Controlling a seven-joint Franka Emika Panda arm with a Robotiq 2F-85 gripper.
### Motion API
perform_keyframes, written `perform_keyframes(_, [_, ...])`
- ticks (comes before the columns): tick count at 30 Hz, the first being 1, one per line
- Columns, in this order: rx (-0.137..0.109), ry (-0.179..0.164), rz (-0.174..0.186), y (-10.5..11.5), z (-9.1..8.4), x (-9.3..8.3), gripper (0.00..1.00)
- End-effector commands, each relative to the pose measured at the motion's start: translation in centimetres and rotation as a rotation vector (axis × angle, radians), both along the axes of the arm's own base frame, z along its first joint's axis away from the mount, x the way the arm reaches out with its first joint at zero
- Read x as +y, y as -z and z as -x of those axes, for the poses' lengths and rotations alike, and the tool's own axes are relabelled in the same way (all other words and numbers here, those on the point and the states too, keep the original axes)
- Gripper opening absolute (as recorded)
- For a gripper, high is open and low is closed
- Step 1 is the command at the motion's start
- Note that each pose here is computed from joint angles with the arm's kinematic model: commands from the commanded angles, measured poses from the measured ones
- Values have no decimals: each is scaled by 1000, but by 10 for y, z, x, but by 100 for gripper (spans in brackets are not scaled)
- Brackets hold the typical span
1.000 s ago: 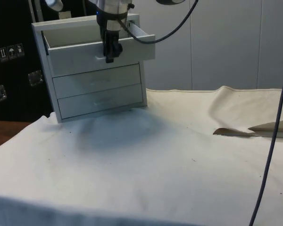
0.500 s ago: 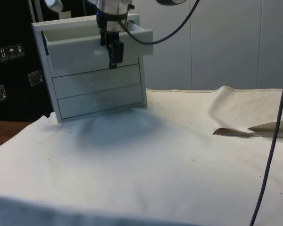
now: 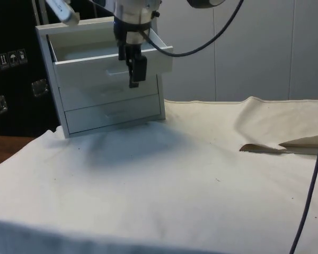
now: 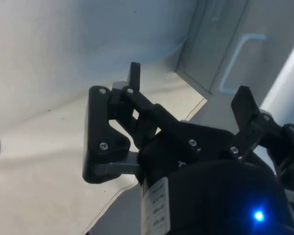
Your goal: Open the drawer, then close it.
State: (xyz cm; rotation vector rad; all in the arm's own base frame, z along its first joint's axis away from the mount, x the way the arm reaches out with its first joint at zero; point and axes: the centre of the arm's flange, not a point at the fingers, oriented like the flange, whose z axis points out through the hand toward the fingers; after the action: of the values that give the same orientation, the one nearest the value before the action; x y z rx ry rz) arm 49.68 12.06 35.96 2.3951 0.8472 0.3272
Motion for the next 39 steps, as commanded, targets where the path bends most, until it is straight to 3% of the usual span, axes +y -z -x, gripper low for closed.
perform_keyframes(1, [-6, 0, 3, 0, 4, 3, 100])
perform_keyframes(5, [-2, 7, 5, 14, 8, 12, 100])
perform_keyframes(6, [8, 10, 0, 13, 9, 12, 100])
perform_keyframes(7, [-2, 8, 6, 17, 9, 14, 100])
perform_keyframes(12, [-4, 19, 17, 35, 11, 20, 100])
perform_keyframes(15, [-8, 21, 25, 38, 13, 20, 100])
perform_keyframes(16, [4, 27, 22, 41, 11, 20, 100])
perform_keyframes(18, [-12, 23, 29, 40, 13, 20, 100])
perform_keyframes(21, [-16, 26, 36, 42, 14, 21, 100])
perform_keyframes(22, [-5, 28, 31, 43, 14, 20, 100])
perform_keyframes(23, [-16, 26, 38, 43, 14, 21, 100])
perform_keyframes(28, [-17, 28, 49, 45, 15, 22, 99])
perform_keyframes(31, [-17, 28, 53, 46, 16, 23, 84])
perform_keyframes(32, [-8, 30, 50, 47, 16, 22, 72])
perform_keyframes(33, [-18, 29, 56, 47, 16, 23, 72])
perform_keyframes(39, [-19, 31, 58, 47, 16, 23, 38])
